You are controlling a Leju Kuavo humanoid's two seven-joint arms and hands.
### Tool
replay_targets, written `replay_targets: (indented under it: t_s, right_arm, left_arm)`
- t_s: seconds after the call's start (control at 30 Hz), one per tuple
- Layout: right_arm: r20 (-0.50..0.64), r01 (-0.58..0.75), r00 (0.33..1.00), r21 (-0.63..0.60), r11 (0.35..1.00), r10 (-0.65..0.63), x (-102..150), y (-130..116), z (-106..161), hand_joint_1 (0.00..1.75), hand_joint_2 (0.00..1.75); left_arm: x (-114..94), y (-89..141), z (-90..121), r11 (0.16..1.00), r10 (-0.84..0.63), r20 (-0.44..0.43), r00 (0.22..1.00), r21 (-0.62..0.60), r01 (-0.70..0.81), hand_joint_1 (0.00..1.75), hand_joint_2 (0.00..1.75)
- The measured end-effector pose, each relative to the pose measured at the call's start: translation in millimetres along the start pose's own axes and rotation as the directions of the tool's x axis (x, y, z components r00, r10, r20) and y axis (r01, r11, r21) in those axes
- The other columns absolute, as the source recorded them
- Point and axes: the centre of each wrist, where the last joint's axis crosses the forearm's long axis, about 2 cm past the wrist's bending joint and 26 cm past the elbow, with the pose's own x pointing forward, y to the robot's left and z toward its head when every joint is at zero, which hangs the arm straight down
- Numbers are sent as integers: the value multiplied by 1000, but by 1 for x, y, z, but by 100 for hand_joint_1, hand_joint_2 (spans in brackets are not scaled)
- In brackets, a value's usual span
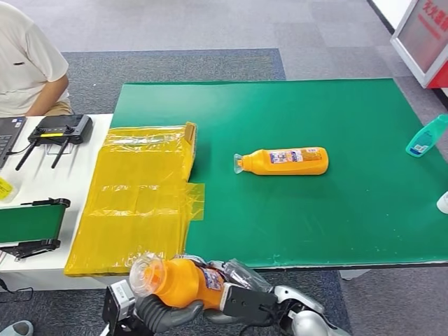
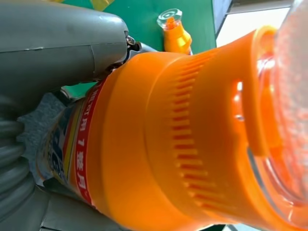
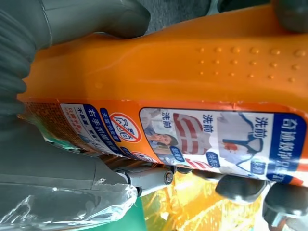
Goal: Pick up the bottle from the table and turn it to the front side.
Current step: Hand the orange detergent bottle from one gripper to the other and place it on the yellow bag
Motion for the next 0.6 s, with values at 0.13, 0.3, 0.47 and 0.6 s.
replay_targets:
  t_s: [0.13,0.3,0.47,0.6]
  right_arm:
    - [-6,17,1000,-4,1000,-17,-1,5,3,163,175]
    - [-18,38,999,-14,999,-38,-3,11,6,158,175]
    - [-37,48,998,-39,998,-50,-4,16,10,1,175]
    - [-72,67,995,-88,994,-74,-6,21,18,0,175]
  left_arm:
    - [-1,-1,2,1000,2,-15,1000,4,-1,175,175]
    - [-1,-2,5,1000,8,-29,1000,7,-8,175,175]
    - [-2,-4,7,1000,7,-30,1000,17,-7,175,175]
    - [3,-3,10,998,-7,-1,1000,58,7,175,175]
